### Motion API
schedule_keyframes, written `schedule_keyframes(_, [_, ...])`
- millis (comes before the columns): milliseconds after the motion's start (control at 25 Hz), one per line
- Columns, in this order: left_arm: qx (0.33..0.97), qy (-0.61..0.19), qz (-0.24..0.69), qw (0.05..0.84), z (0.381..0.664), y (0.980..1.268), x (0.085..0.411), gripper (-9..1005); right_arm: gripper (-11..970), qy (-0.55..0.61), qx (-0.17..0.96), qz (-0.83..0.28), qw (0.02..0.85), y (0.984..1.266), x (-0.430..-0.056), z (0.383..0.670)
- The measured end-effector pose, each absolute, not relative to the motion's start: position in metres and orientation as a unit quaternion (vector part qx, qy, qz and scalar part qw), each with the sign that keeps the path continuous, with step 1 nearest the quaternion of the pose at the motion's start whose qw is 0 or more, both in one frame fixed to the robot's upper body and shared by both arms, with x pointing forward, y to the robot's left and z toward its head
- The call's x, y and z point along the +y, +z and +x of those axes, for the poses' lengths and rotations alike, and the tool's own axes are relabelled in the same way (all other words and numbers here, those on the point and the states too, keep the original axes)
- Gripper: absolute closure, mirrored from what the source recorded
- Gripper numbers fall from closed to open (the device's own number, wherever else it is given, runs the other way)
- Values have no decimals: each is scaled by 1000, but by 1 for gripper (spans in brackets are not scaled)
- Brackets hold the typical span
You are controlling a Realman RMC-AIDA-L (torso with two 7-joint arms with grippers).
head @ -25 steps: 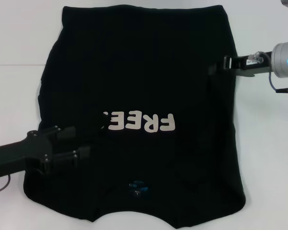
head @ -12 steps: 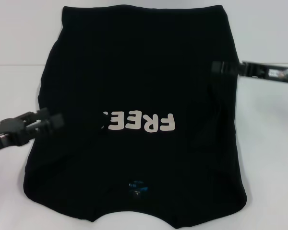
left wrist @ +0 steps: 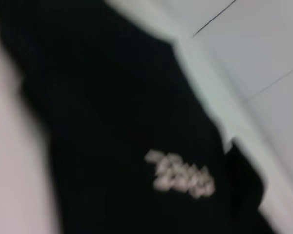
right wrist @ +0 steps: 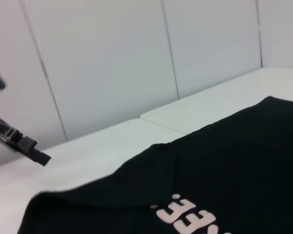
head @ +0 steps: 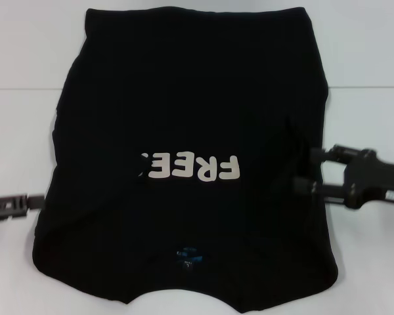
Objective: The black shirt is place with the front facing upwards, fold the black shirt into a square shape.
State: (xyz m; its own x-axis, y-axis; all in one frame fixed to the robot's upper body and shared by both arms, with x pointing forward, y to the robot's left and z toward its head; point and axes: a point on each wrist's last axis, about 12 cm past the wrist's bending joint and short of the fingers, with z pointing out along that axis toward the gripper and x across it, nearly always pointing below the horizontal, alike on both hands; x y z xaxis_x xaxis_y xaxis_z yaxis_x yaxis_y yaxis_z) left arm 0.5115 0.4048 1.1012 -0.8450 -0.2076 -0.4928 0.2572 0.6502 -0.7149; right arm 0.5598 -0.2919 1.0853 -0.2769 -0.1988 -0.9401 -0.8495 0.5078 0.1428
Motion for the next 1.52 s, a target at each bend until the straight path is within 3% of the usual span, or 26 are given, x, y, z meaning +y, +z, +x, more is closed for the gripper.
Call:
schedule_keyframes(120, [899,-382,3,212,514,1103,408,195,123,319,708,-393,492,1070,-284,547])
schedule_keyframes(320, [919,-354,15,175,522,1102,401,198,125,298,705,-407,498,1057,-277,538])
schedule_keyframes(600, [936,-308,17,169,533,1096,395,202,127,300,708,-402,497,1056,-279,536])
schedule_keyframes(1320, [945,-281,51,162,550,1091,366,211,129,312,714,-389,492,1057,-281,536])
schedule_keyframes(1520, [947,-267,86,158,550,1090,357,312,130,312,715,-386,492,1058,-282,536])
